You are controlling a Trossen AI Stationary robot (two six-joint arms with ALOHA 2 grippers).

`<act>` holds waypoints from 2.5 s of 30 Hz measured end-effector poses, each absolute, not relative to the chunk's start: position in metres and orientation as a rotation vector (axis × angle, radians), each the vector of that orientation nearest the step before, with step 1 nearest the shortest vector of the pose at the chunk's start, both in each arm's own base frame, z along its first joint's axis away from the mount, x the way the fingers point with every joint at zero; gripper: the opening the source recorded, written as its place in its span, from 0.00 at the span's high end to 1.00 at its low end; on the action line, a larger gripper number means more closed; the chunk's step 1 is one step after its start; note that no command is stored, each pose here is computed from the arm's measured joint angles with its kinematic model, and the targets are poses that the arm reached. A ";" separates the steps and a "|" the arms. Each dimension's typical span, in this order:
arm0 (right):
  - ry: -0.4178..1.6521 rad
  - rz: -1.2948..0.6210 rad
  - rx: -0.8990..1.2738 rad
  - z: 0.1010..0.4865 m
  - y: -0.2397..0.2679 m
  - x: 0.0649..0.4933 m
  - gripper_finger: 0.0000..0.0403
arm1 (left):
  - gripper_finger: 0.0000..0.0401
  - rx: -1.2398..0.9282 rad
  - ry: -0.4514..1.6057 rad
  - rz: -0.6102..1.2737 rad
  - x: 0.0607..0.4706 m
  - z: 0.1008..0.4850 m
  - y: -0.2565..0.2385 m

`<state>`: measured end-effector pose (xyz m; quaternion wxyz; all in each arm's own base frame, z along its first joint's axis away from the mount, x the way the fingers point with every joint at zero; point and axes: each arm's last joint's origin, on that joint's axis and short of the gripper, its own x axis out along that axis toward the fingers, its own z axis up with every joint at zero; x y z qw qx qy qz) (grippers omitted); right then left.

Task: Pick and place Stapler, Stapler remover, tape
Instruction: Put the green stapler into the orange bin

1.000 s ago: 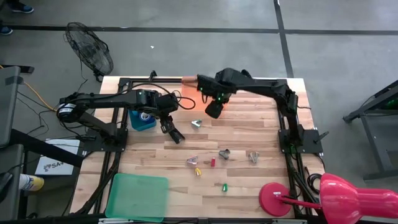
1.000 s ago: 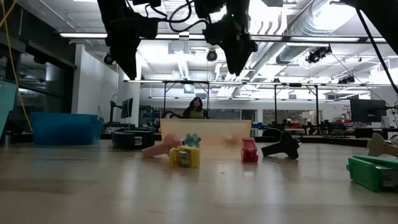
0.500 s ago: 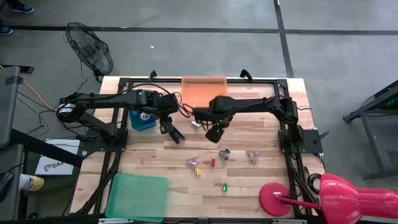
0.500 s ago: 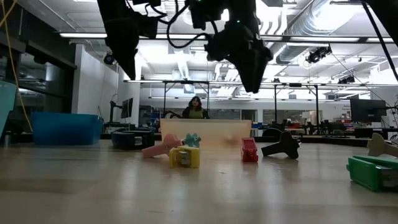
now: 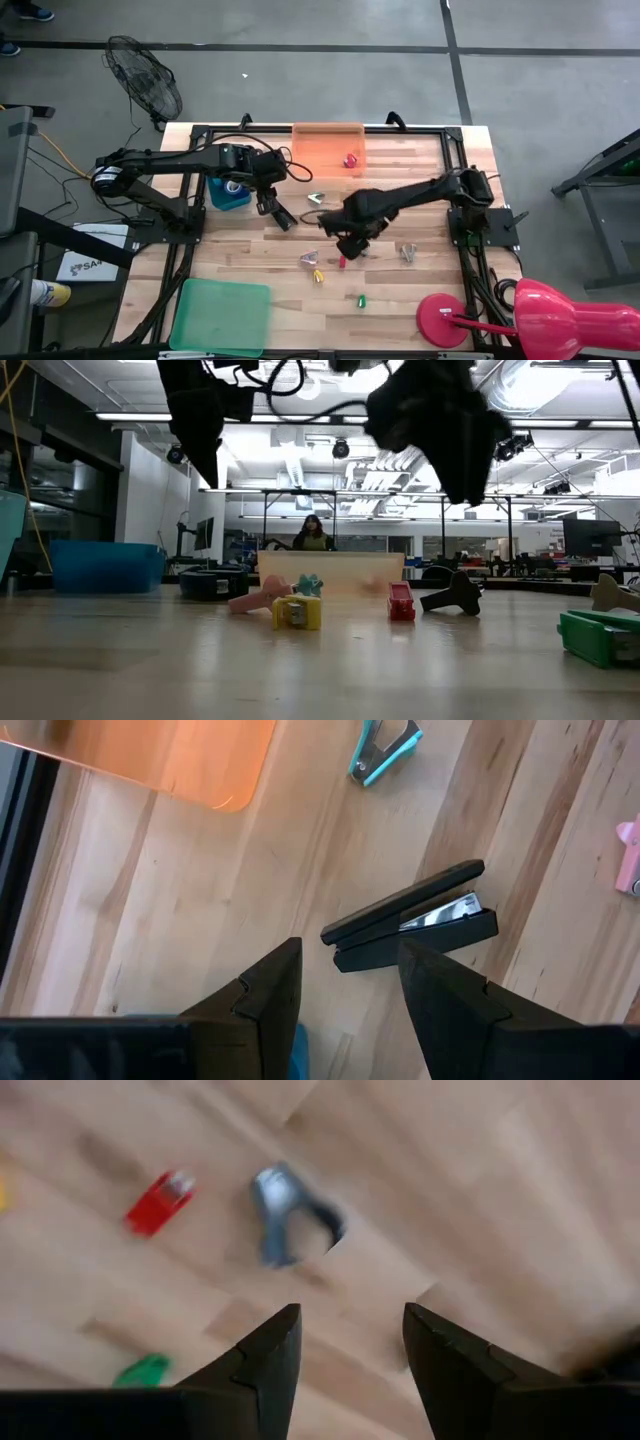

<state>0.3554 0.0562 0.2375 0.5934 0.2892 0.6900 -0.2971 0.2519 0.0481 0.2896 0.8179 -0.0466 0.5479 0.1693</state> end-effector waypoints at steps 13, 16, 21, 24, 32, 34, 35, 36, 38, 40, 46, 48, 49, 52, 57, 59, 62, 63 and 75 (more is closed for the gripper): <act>1.411 -0.672 1.120 0.211 0.142 0.321 0.58 | 0.59 -0.088 1.160 0.354 0.253 0.290 0.048; 1.398 -0.669 1.173 0.201 0.154 0.317 0.58 | 0.59 -0.087 1.160 0.354 0.253 0.290 0.048; 1.353 -0.662 1.245 0.194 0.165 0.315 0.58 | 0.59 -0.088 1.160 0.354 0.253 0.290 0.048; 1.323 -0.660 1.277 0.192 0.169 0.315 0.58 | 0.59 -0.089 1.160 0.353 0.253 0.290 0.048; 1.259 -0.703 1.308 0.188 0.175 0.313 0.58 | 0.59 -0.106 1.164 0.334 0.253 0.290 0.047; 1.253 -0.700 1.306 0.187 0.177 0.314 0.58 | 0.59 -0.106 1.164 0.333 0.253 0.290 0.047; 1.243 -0.697 1.313 0.185 0.177 0.315 0.58 | 0.59 -0.106 1.163 0.333 0.253 0.290 0.047; 1.233 -0.696 1.324 0.184 0.178 0.317 0.58 | 0.59 -0.106 1.163 0.333 0.253 0.290 0.047; 1.229 -0.706 1.325 0.178 0.179 0.319 0.58 | 0.59 -0.106 1.164 0.333 0.253 0.290 0.047; 1.227 -0.723 1.332 0.174 0.180 0.320 0.58 | 0.59 -0.106 1.166 0.333 0.252 0.289 0.047; 1.218 -0.732 1.350 0.165 0.184 0.324 0.58 | 0.59 -0.106 1.172 0.333 0.252 0.289 0.047; 1.217 -0.742 1.355 0.162 0.187 0.324 0.58 | 0.59 -0.106 1.179 0.333 0.251 0.289 0.047; 1.221 -0.750 1.357 0.160 0.188 0.323 0.58 | 0.59 -0.106 1.183 0.333 0.251 0.289 0.047; 1.232 -0.769 1.359 0.154 0.192 0.322 0.58 | 0.59 -0.105 1.193 0.333 0.250 0.289 0.047; 1.223 -0.781 1.360 0.153 0.195 0.321 0.58 | 0.59 -0.103 1.190 0.332 0.250 0.289 0.047; 1.206 -0.786 1.357 0.153 0.194 0.321 0.58 | 0.59 -0.103 1.189 0.331 0.250 0.289 0.047; 1.198 -0.786 1.352 0.152 0.194 0.322 0.58 | 0.59 -0.103 1.189 0.332 0.250 0.289 0.047; 1.201 -0.786 1.348 0.151 0.194 0.322 0.58 | 0.59 -0.103 1.189 0.332 0.250 0.289 0.047; 1.251 -0.776 1.334 0.139 0.197 0.325 0.61 | 0.59 -0.099 1.186 0.329 0.251 0.289 0.047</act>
